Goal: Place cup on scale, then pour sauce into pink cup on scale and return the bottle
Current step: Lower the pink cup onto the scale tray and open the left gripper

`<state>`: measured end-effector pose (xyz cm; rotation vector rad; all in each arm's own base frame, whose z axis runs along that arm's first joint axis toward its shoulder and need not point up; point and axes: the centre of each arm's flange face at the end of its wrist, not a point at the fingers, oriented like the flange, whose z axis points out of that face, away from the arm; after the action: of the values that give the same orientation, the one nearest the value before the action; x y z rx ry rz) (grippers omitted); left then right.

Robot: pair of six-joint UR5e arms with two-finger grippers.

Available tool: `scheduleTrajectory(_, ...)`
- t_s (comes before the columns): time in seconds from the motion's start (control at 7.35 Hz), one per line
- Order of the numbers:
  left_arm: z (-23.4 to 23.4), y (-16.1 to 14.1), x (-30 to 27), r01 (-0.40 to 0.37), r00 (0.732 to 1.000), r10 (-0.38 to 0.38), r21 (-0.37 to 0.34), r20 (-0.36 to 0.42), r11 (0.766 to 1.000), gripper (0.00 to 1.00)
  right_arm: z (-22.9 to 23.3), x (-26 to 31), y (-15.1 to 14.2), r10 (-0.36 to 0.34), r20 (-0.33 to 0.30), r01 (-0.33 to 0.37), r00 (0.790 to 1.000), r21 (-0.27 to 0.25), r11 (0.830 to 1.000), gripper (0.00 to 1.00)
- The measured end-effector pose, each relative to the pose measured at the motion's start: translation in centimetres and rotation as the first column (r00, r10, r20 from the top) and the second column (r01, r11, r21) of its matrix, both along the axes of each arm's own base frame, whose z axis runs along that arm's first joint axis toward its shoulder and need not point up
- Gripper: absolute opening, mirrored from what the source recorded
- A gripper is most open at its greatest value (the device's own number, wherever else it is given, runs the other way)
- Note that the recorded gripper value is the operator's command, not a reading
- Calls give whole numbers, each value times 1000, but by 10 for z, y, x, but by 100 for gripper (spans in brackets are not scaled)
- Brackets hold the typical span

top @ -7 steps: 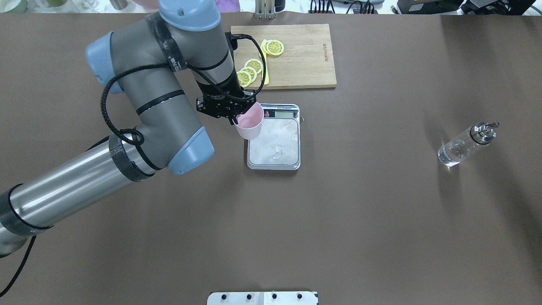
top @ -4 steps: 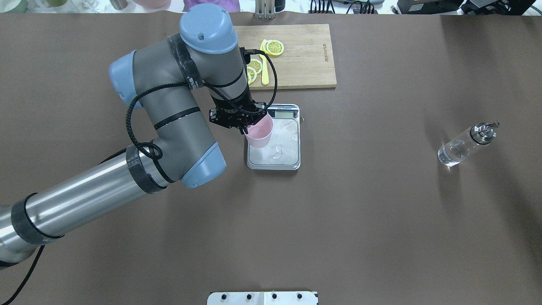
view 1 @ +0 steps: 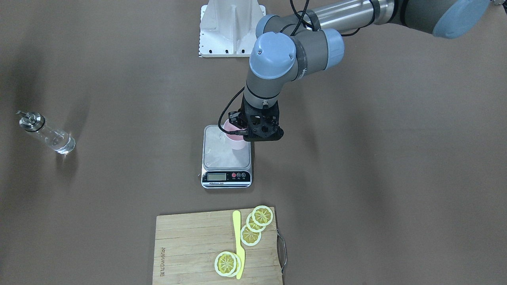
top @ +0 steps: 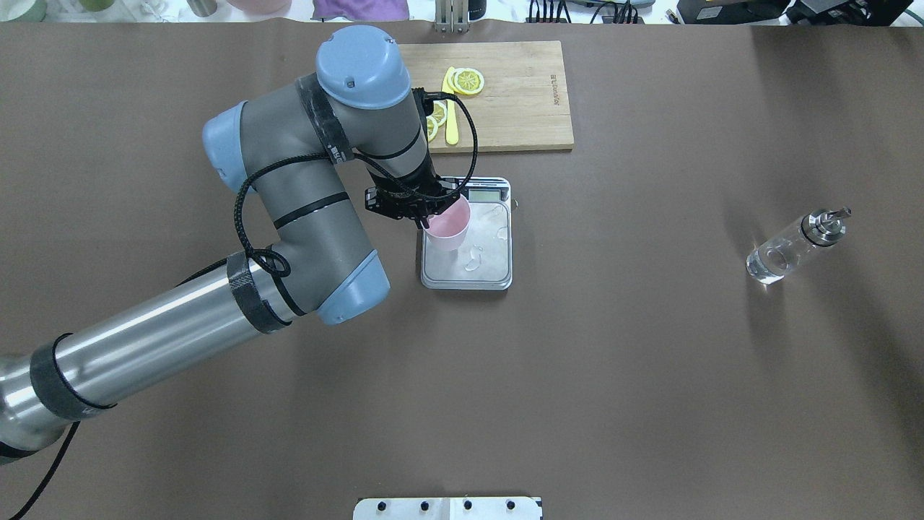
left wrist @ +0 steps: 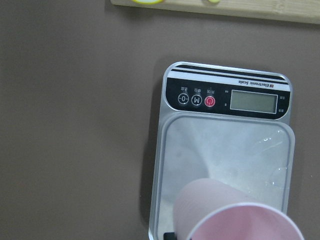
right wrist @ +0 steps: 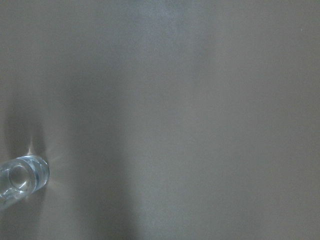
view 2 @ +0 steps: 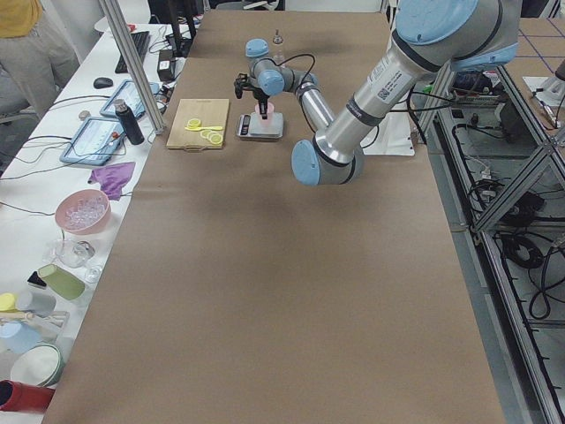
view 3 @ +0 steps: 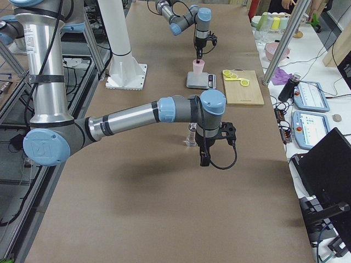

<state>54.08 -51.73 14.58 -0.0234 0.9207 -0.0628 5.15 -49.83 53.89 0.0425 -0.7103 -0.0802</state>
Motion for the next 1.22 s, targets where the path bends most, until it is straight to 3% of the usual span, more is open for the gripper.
scheduleTrajectory(0.41,7,4,18,-3,1000,4,29,-12,1000,4,0,0,0,0,1,0,1000,0,1000,100)
scheduleTrajectory(0.54,8,7,21,-2,1000,2,35,-10,999,31,0,0,0,0,1,0,1000,0,1000,100)
scheduleTrajectory(0.68,7,8,22,-1,1000,1,40,-9,999,95,0,0,0,0,1,0,1000,0,1000,100)
scheduleTrajectory(1.22,-4,12,15,3,1000,-1,57,-27,998,97,1,0,1,0,1,0,1000,-1,1000,100)
